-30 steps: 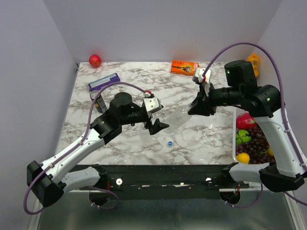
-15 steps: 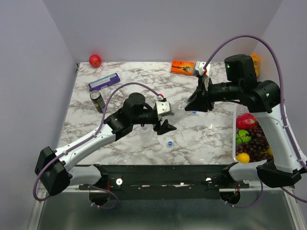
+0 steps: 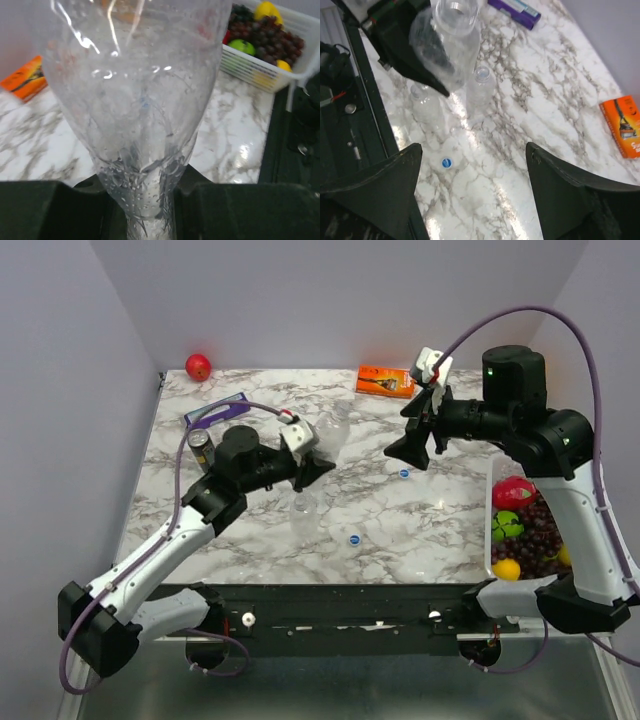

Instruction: Screw on the bottle caps

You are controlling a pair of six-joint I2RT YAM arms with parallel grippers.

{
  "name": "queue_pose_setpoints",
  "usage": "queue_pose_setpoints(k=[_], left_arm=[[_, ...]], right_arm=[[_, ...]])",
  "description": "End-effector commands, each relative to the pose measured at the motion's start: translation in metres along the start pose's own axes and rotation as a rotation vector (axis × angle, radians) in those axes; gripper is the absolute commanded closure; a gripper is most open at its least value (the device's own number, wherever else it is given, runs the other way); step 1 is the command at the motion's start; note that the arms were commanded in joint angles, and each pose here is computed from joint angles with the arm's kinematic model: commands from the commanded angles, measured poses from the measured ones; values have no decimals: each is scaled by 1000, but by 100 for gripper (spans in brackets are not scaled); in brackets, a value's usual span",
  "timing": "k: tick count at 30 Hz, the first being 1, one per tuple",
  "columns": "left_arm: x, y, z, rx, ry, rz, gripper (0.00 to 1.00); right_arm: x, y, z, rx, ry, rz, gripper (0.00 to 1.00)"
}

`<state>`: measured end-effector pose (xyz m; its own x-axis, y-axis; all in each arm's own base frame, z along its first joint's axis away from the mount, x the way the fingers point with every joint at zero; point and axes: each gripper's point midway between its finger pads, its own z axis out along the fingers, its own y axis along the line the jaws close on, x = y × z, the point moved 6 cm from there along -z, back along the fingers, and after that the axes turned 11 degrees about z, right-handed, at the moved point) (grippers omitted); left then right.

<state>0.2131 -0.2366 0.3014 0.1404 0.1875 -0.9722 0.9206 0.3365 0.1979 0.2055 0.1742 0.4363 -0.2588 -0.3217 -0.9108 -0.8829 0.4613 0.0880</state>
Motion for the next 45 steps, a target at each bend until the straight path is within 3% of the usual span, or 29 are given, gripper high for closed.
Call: queue_pose_setpoints(k=[1,3,5,8,10,15,21,29,45], left_arm=[[-44,53,-51,-336,-52,-9,96],[-59,66,-71,-419,-59,37,96],[-69,74,-90,-490,-59,90,96],[-65,90,-117,-642,-32,66,97],[-61,97,-131,-730,-25,32,100],[-38,116,-170,-968,-57,-212,99],[-20,119,-196,-1047,-42,-255,97],[-14,121,-201,-1070,-7,-255,97],[-9,122,-197,-1044,-8,-263,96]], right_arm=[[-1,-8,9,3,-56,-95,8],[18,-2,25,-148,8,-165,9],[61,-4,54,-259,177,-125,14],[119,-2,88,-410,373,-216,21],[144,-3,105,-420,413,-342,21],[219,-6,149,-472,443,-639,22],[248,-11,176,-520,464,-687,25],[288,-2,198,-624,528,-734,32],[310,-2,212,-631,601,-716,48]])
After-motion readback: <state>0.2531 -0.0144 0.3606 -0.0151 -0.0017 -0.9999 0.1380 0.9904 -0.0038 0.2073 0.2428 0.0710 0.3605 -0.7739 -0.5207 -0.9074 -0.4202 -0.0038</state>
